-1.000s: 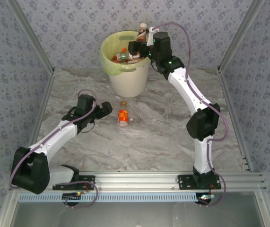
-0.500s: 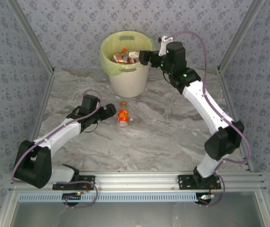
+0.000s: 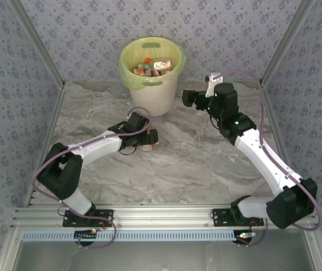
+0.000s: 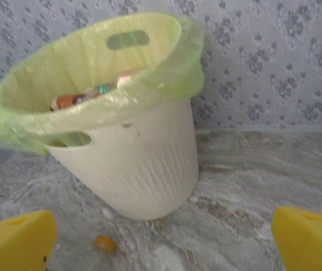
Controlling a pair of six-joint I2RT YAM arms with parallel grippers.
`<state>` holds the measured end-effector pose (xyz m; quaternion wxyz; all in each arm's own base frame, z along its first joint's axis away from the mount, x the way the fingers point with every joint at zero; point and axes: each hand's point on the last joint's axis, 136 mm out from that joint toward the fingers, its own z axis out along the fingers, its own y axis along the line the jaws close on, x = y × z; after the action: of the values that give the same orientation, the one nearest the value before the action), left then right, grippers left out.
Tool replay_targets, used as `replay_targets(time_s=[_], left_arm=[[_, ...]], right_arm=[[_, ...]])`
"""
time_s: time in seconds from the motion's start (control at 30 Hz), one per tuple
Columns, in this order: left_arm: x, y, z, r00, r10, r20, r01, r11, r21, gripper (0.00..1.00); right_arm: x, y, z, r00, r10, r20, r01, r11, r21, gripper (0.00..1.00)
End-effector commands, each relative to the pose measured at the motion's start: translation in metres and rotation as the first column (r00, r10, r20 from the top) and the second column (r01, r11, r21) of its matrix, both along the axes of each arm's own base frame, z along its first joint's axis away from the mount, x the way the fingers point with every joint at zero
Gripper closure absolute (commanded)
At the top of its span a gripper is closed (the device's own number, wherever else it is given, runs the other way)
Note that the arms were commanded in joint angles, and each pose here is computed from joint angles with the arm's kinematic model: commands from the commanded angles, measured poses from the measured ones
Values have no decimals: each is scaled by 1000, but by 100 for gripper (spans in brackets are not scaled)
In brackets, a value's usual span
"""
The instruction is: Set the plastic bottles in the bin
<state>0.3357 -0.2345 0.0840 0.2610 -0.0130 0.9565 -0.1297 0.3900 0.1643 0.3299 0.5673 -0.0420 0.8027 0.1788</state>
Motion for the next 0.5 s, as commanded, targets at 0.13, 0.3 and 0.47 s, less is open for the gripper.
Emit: replay_targets(time_s=[0.13, 0.3, 0.47], left_arm=[[4, 1, -21, 998, -42, -47, 50, 978, 201, 1], [8, 5, -38, 997, -56, -56, 71, 949, 308, 1], [8, 3, -48, 996, -60, -60, 76, 945, 318, 4]], right_arm=[[-8, -28, -6, 992, -128, 6, 128, 992, 11, 0], [-12, -32, -6, 990, -138, 2, 138, 990, 6, 0], [-14, -37, -16, 987, -158, -12, 158, 987, 0, 0]])
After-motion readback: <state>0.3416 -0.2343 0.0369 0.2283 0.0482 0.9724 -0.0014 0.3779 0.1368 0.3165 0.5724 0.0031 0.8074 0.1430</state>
